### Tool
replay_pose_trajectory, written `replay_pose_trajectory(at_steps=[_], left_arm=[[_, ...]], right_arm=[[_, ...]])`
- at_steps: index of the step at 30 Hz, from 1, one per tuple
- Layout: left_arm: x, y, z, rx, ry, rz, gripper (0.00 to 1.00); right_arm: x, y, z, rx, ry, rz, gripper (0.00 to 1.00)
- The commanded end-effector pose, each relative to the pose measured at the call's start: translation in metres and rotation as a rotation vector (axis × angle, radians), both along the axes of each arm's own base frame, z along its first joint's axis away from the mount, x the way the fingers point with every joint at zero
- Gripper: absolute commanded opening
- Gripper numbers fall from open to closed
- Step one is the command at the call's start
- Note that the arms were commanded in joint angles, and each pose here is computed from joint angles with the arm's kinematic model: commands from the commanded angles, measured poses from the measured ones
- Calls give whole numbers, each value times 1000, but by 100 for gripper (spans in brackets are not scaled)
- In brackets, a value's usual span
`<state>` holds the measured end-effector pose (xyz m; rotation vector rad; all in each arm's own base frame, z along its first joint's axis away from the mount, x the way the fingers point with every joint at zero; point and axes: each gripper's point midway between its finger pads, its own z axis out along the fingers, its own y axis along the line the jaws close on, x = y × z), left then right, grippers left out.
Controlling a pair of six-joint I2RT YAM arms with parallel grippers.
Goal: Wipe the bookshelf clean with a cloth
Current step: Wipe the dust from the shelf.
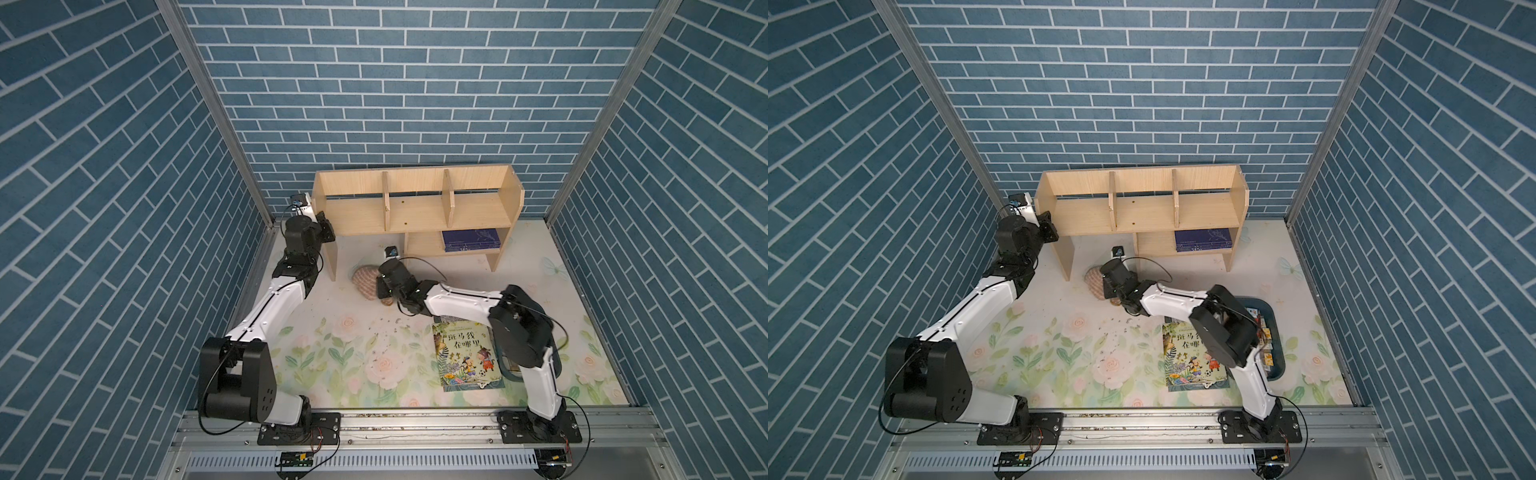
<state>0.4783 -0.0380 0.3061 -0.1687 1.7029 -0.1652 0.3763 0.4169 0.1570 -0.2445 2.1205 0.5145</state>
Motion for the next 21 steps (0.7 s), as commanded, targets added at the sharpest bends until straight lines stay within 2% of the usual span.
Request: replay_pose_trajectory(at_steps=[1, 4, 7, 11, 16, 21], left_arm=[[-6, -48, 2, -169, 6, -194, 0], [-6, -49, 1, -171, 9, -199, 0], [-5, -49, 0, -171, 12, -195, 0], [-5, -48, -1, -170, 13, -195, 0], [-4, -49, -5, -168, 21, -194, 0], [-2, -49, -7, -165, 26, -192, 0]], right_arm=[[13, -43, 95, 104, -206, -151, 0], [15, -75, 120, 80, -251, -227, 0], [20, -94, 119, 79, -239, -252, 0], [28, -102, 73, 54, -145, -255, 0], [22, -94, 9, 24, -31, -218, 0], [20, -84, -15, 17, 24, -188, 0]])
